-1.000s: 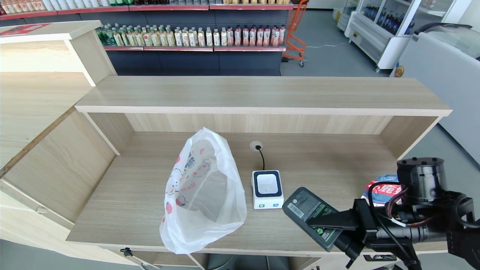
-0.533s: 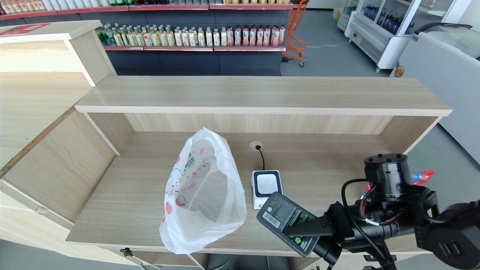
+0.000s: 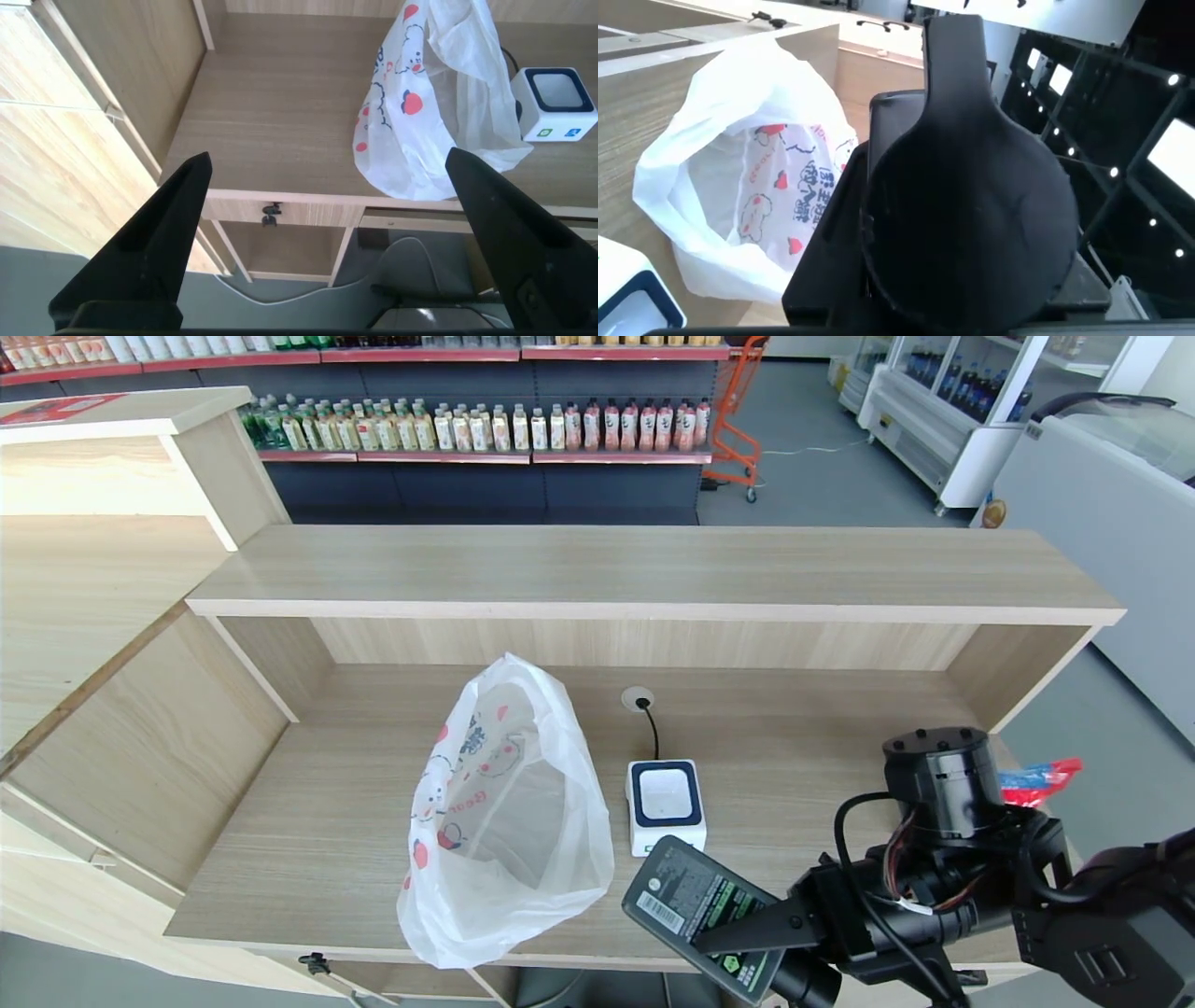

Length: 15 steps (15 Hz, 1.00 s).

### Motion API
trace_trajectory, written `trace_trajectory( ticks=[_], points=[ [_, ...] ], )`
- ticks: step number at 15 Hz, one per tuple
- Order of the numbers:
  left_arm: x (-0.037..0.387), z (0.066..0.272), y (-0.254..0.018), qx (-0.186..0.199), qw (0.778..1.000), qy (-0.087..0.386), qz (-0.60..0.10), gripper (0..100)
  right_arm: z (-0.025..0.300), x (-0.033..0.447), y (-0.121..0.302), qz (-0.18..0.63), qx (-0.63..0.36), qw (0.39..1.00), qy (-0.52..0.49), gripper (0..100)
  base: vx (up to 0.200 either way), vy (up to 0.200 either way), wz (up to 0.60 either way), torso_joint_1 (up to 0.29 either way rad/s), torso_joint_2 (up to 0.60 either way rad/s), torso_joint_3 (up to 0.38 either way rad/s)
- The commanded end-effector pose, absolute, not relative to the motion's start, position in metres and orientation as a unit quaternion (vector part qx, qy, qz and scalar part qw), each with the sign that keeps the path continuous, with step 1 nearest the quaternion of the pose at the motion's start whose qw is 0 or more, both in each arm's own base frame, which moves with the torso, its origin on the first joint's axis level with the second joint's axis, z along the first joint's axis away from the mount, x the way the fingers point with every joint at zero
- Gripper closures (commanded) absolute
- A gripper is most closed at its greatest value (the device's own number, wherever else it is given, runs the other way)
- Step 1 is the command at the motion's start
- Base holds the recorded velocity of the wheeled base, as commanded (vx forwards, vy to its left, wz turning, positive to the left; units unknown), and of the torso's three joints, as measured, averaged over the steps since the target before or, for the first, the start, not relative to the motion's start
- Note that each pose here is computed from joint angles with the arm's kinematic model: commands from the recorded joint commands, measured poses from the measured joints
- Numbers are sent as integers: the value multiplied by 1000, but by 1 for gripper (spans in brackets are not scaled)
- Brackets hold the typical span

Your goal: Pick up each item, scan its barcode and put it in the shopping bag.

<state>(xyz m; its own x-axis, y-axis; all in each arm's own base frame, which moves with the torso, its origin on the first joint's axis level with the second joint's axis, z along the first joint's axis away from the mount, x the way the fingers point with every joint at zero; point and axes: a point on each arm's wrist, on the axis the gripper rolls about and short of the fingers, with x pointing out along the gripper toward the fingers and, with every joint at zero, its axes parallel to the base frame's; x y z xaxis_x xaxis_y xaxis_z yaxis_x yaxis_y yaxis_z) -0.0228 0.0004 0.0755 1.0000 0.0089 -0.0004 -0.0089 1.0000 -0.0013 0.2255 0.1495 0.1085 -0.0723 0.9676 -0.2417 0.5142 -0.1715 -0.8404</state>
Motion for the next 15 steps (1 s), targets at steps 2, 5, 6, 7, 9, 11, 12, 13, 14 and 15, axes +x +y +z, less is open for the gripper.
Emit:
trace_trajectory(
  ticks=[2,5,6,7,9,11,12,13,14,15],
  points=[
    [-23,75,0,-1,1000,0,5,0,108,225,149,436,-629,259,-589,100,0,0,0,0,0,0],
    [-23,75,0,-1,1000,0,5,0,106,225,150,438,-628,259,-588,100,0,0,0,0,0,0],
    [-23,75,0,-1,1000,0,5,0,106,225,150,438,-628,259,-588,100,0,0,0,0,0,0],
    [-23,75,0,-1,1000,0,5,0,107,226,150,437,-628,259,-589,100,0,0,0,0,0,0],
    [-23,75,0,-1,1000,0,5,0,106,226,149,438,-629,260,-588,100,0,0,0,0,0,0],
    [-23,75,0,-1,1000,0,5,0,106,226,149,437,-629,259,-588,100,0,0,0,0,0,0],
    [-23,75,0,-1,1000,0,5,0,106,226,149,438,-629,260,-588,100,0,0,0,0,0,0],
    [-23,75,0,-1,1000,0,5,0,106,226,149,437,-629,259,-588,100,0,0,0,0,0,0],
    [-23,75,0,-1,1000,0,5,0,106,226,149,437,-629,259,-588,100,0,0,0,0,0,0],
    [-23,75,0,-1,1000,0,5,0,106,226,149,437,-629,260,-588,100,0,0,0,0,0,0]
  ],
)
